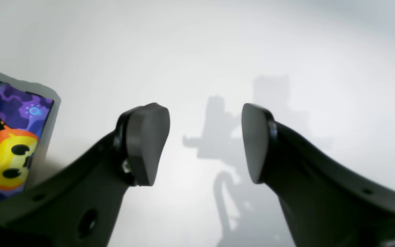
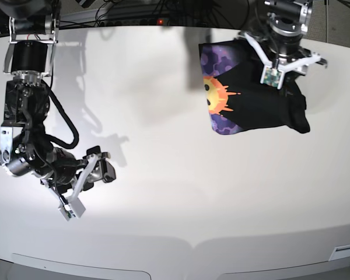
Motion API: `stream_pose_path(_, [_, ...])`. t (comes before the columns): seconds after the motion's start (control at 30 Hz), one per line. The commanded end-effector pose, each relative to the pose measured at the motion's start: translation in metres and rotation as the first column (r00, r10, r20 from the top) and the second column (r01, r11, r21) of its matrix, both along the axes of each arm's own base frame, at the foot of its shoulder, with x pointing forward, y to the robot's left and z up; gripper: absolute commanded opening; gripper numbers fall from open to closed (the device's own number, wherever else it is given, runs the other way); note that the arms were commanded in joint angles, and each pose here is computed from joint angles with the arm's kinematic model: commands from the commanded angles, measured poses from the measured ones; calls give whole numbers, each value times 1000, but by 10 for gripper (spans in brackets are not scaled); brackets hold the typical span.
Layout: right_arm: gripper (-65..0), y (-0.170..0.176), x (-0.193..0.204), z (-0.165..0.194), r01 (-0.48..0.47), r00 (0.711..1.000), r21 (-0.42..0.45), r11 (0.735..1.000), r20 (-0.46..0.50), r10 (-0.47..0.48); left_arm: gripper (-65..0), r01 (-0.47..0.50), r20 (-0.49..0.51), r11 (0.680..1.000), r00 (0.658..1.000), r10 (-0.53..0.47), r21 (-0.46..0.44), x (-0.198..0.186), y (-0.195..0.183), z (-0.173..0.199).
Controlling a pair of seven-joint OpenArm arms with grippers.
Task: Fold the T-shirt properly
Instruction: 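Drag the folded shirt toward the table center with the left gripper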
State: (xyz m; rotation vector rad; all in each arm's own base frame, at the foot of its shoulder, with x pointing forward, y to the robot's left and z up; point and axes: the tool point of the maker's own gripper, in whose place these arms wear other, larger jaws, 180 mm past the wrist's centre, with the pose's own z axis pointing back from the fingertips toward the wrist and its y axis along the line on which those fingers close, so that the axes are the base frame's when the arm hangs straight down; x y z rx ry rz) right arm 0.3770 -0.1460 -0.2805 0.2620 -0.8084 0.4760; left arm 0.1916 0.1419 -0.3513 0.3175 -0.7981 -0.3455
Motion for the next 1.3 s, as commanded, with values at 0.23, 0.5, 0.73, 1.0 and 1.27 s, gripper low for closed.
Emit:
stream_pose_path(0.23, [-297,-2,7,16,-3,999,0,1000,50,3,-399,-158,-12,972,987,163,175,-14,78,-4])
stream_pose_path(0.5, [-297,-2,7,16,-3,999,0,1000,51,3,-399,-245,181,960,959,219,135,-10,109,32])
stream_pose_path(0.73, [-297,0,7,15,-5,999,6,1000,49,5,-436,95,183,910,983,-21,-404,11,-26,47])
stream_pose_path(1.0, [-297,-1,-2,3,-6,1000,1,1000,13,6,-446,-77,-9,945,997,78,-318,8,0,-46])
stream_pose_path(1.27, [-297,1,-9,-4,-33,999,-10,999,-1,33,-447,-110,-72,974,993,98,-196,24,71,-105])
